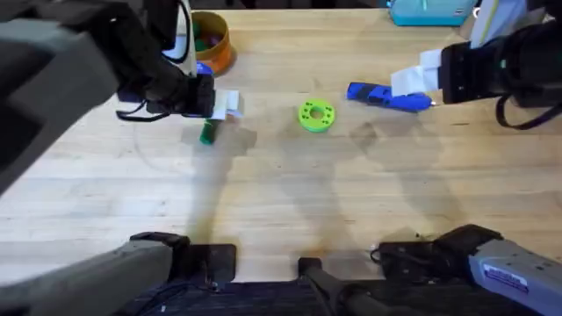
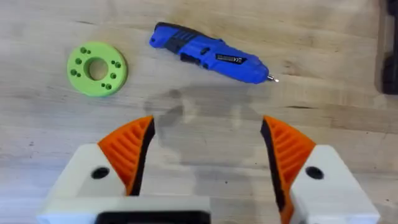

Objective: Pick up the gripper from the table and insert it into the empty holder that is missing its gripper. Then pick up a screw, insert it into the mounting hole, and use the screwdriver to tighten it. Finally, clean up the table by picking up the vegetable and placing it into the bucket.

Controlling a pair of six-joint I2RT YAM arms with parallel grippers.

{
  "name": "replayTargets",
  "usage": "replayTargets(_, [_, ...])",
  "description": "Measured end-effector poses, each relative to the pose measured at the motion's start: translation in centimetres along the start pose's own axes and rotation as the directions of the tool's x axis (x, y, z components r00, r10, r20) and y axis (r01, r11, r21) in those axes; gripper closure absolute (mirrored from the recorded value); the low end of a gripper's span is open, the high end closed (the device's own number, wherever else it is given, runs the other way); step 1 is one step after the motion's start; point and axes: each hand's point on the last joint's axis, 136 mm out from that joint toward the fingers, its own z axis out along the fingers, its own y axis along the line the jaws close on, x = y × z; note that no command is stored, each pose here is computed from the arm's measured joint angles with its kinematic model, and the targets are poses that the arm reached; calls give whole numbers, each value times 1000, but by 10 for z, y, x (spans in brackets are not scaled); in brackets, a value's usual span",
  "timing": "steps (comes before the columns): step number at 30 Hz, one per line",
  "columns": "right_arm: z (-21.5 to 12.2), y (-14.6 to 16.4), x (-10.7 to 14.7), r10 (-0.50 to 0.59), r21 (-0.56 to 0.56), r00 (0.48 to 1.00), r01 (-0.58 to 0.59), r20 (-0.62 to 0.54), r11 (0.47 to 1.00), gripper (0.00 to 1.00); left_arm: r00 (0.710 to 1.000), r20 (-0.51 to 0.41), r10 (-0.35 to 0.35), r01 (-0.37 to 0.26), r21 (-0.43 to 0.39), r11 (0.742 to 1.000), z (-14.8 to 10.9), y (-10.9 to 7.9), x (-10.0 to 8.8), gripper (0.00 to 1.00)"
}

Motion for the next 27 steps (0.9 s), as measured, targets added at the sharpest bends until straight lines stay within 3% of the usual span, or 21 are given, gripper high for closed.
replayTargets(4, [0,0,0,3,0,1000,-3,0,1000,6,990,-124,-71,67,-32,997,37,24,9,11])
replayTargets(8, [0,0,0,4,0,1000,-4,0,1000,6,976,-212,-58,52,-34,998,64,35,19,12])
replayTargets(27, [0,0,0,4,0,1000,-4,0,1000,6,974,-221,-52,46,-31,998,66,35,20,12])
